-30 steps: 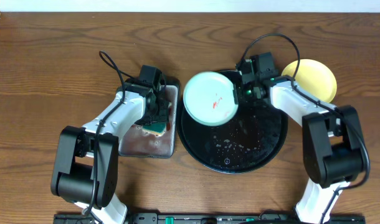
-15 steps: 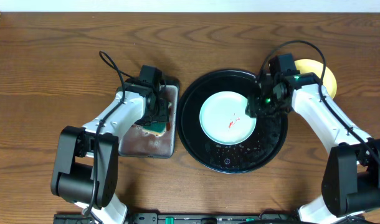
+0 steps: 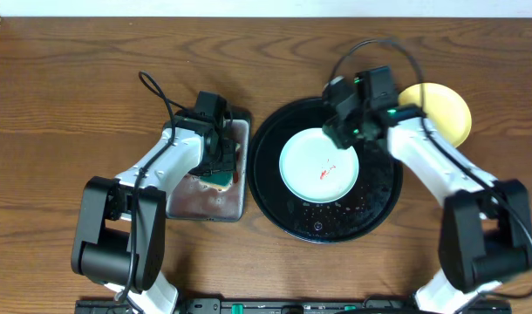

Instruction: Clean dirty plates on tray and stack at the side

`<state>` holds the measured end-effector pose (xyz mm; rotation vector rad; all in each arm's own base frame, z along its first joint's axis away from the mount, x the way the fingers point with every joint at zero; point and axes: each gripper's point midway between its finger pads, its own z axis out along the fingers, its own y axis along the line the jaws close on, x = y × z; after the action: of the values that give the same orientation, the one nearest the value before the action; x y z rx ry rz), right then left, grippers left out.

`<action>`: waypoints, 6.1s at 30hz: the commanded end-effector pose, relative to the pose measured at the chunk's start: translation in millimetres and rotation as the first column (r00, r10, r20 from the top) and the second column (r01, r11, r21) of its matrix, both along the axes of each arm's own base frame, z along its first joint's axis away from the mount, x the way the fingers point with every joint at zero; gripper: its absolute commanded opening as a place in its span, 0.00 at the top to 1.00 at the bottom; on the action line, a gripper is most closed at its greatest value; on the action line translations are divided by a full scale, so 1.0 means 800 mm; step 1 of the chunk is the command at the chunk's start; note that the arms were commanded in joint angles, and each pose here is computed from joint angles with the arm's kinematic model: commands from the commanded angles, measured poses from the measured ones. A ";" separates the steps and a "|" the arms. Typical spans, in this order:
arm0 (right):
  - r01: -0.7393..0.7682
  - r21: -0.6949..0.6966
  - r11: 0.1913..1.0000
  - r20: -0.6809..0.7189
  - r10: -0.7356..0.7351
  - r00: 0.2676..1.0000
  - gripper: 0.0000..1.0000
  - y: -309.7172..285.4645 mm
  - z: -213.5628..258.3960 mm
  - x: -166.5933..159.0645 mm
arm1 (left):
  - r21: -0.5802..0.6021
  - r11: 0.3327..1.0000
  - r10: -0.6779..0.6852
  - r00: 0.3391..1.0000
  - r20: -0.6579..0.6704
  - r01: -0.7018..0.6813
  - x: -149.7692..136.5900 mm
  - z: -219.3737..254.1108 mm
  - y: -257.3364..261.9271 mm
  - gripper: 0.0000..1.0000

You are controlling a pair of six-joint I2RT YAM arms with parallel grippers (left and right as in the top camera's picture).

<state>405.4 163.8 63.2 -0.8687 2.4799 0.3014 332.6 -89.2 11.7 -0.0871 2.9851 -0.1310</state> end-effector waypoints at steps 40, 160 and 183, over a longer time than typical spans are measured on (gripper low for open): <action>0.547 -0.357 0.757 -0.424 -0.653 0.627 0.99 -0.122 -0.085 -0.104 | 0.009 1.000 0.000 1.000 -0.018 0.000 -0.005 -0.004 0.003 0.43; 0.540 -0.337 0.771 -0.408 -0.636 0.655 0.99 -0.111 -0.085 -0.097 | -0.705 0.573 0.056 0.839 0.541 0.417 -0.006 0.196 0.010 0.93; 0.540 -0.337 0.771 -0.408 -0.636 0.655 0.99 -0.111 -0.085 -0.097 | -0.705 0.574 0.056 0.839 0.542 0.417 -0.006 0.196 0.010 0.92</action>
<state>334.5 83.2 4.3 0.0487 3.1314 0.1570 329.8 -79.3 160.4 0.1209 2.1661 -1.3059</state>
